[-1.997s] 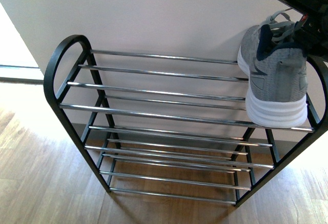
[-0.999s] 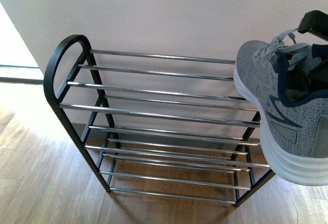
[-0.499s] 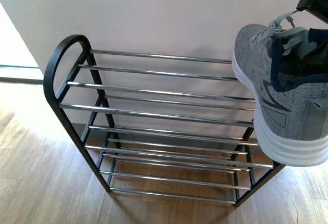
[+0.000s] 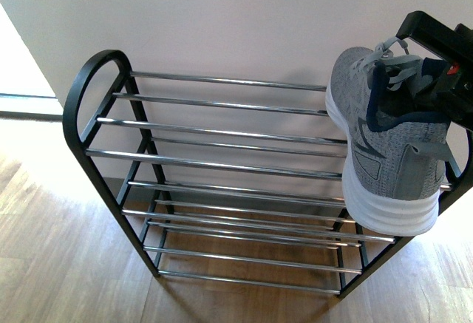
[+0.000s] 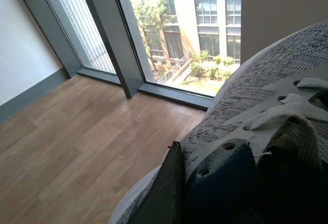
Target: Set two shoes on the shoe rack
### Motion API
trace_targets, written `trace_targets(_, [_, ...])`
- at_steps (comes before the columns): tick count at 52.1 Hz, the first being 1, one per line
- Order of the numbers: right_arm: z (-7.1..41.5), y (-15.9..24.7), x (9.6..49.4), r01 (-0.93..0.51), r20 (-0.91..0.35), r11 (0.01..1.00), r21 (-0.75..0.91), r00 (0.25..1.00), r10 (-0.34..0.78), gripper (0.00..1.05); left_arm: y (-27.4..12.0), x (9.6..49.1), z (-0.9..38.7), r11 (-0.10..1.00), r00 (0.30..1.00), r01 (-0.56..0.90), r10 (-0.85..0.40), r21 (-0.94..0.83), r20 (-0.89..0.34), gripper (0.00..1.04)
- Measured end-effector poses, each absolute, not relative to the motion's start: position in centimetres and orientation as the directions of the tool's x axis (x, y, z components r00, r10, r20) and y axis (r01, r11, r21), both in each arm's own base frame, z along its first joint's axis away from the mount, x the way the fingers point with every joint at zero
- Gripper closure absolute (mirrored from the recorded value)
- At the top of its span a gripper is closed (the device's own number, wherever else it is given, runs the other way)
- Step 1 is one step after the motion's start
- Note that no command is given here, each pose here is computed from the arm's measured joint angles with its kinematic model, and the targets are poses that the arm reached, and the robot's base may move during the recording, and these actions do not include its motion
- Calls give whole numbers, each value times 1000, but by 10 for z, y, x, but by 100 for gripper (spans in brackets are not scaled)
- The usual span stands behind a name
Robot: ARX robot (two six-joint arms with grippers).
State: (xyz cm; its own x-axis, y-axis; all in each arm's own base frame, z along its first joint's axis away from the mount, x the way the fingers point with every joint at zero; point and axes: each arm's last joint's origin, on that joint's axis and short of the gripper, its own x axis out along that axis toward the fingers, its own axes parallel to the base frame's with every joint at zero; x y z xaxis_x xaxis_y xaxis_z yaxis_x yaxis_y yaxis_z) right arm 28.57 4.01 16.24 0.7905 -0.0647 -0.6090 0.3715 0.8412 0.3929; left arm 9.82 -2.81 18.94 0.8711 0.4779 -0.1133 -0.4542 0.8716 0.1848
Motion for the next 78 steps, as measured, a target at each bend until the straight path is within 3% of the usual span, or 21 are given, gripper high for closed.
trace_targets(21, [167, 36, 294, 347, -587, 863, 367, 806, -75, 103, -28, 98, 189, 871, 871, -454, 478, 185, -113, 103])
trace_targets(37, [175, 32, 299, 320, -555, 872, 371, 829, -68, 39, -28, 98, 189, 871, 871, -454, 478, 185, -113, 103])
trace_targets(49, [179, 31, 302, 311, -543, 874, 374, 837, -66, 8, -28, 98, 189, 871, 871, -454, 478, 185, -113, 103])
trace_targets(65, [218, 25, 286, 243, -431, 937, 249, 895, -118, 9, -28, 98, 189, 871, 871, -455, 479, 185, -113, 103])
trace_targets(78, [254, -10, 226, 231, -283, 972, -28, 931, -230, 9, -28, 98, 189, 871, 871, -454, 478, 185, -113, 103])
